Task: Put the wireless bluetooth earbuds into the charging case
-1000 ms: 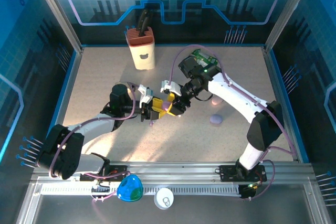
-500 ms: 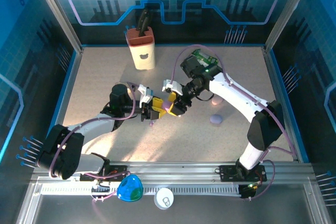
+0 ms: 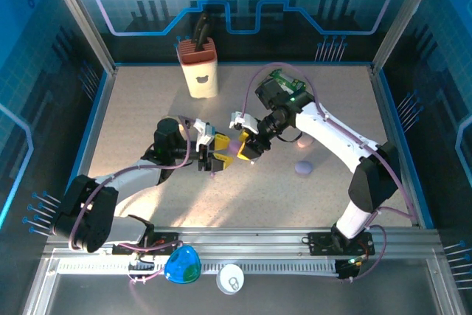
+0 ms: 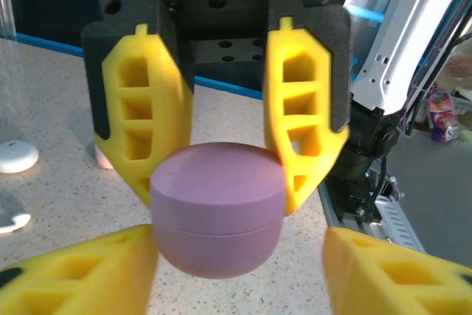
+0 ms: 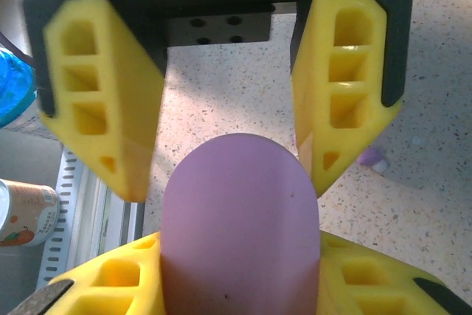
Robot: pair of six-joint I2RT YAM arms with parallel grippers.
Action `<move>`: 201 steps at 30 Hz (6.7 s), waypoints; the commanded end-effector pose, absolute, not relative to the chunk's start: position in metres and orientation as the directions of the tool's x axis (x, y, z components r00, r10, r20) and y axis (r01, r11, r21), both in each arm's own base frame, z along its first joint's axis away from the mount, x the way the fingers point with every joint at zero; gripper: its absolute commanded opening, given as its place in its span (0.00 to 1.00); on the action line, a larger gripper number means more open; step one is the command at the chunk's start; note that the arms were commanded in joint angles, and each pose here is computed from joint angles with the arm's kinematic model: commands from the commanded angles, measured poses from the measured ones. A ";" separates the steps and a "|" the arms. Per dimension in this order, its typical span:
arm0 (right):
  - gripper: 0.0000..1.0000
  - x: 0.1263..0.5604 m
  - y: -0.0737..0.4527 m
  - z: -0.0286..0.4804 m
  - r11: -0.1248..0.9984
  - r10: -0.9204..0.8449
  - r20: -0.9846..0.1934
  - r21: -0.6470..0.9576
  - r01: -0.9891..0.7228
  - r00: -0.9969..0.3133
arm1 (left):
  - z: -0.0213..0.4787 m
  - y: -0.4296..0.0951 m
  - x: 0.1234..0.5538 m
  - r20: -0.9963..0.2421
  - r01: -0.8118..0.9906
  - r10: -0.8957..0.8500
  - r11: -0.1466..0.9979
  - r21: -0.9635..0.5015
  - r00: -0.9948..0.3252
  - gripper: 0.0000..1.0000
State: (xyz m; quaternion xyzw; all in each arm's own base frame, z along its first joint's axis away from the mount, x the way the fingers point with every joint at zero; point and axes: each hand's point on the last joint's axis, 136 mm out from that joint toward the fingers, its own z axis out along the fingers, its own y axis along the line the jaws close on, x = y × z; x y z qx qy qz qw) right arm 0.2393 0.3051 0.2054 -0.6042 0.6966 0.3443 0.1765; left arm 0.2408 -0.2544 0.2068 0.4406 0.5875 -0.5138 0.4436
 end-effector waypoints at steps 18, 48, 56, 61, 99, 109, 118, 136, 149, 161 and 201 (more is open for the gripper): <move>0.23 0.238 0.320 0.221 -0.031 -0.690 -0.708 0.239 -0.971 -0.152 | 0.217 -0.260 0.238 -0.982 0.982 0.029 0.007 -0.188 -0.189 0.59; 0.21 0.226 0.320 0.214 -0.065 -0.716 -0.682 0.280 -0.958 -0.151 | 0.220 -0.257 0.247 -0.985 0.981 0.017 0.086 -0.173 -0.175 0.62; 0.20 0.223 0.319 0.216 -0.079 -0.714 -0.685 0.288 -0.954 -0.148 | 0.218 -0.257 0.249 -0.986 0.981 0.016 0.103 -0.162 -0.164 0.72; 0.20 0.224 0.318 0.216 -0.069 -0.711 -0.686 0.287 -0.955 -0.155 | 0.218 -0.256 0.247 -0.986 0.982 0.019 0.095 -0.165 -0.167 0.60; 0.76 0.281 0.294 0.239 0.205 -0.560 -0.779 0.199 -0.958 -0.282 | 0.217 -0.255 0.237 -0.988 0.987 0.031 0.064 -0.150 -0.152 0.30; 0.76 0.301 0.289 0.246 0.283 -0.515 -0.800 0.182 -0.942 -0.309 | 0.220 -0.254 0.237 -0.991 0.989 0.020 0.067 -0.133 -0.134 0.31; 0.73 0.314 0.285 0.236 0.346 -0.535 -0.774 0.163 -0.924 -0.338 | 0.226 -0.253 0.237 -0.993 0.992 0.002 0.060 -0.114 -0.115 0.32; 0.84 0.282 0.289 0.255 0.216 -0.492 -0.839 0.141 -0.966 -0.232 | 0.223 -0.251 0.247 -0.991 0.986 -0.002 0.101 -0.131 -0.131 0.33; 0.54 0.277 0.307 0.246 0.167 -0.514 -0.835 0.125 -0.978 -0.195 | 0.230 -0.251 0.244 -0.992 0.989 -0.027 0.082 -0.125 -0.123 0.34; 0.00 0.272 0.307 0.246 0.178 -0.534 -0.839 0.016 -0.984 -0.110 | 0.228 -0.250 0.251 -0.990 0.984 -0.034 0.117 -0.136 -0.133 0.38; 0.00 0.286 0.315 0.248 0.239 -0.524 -0.846 -0.033 -0.971 -0.100 | 0.231 -0.256 0.271 -0.989 0.981 -0.083 0.144 -0.133 -0.122 0.62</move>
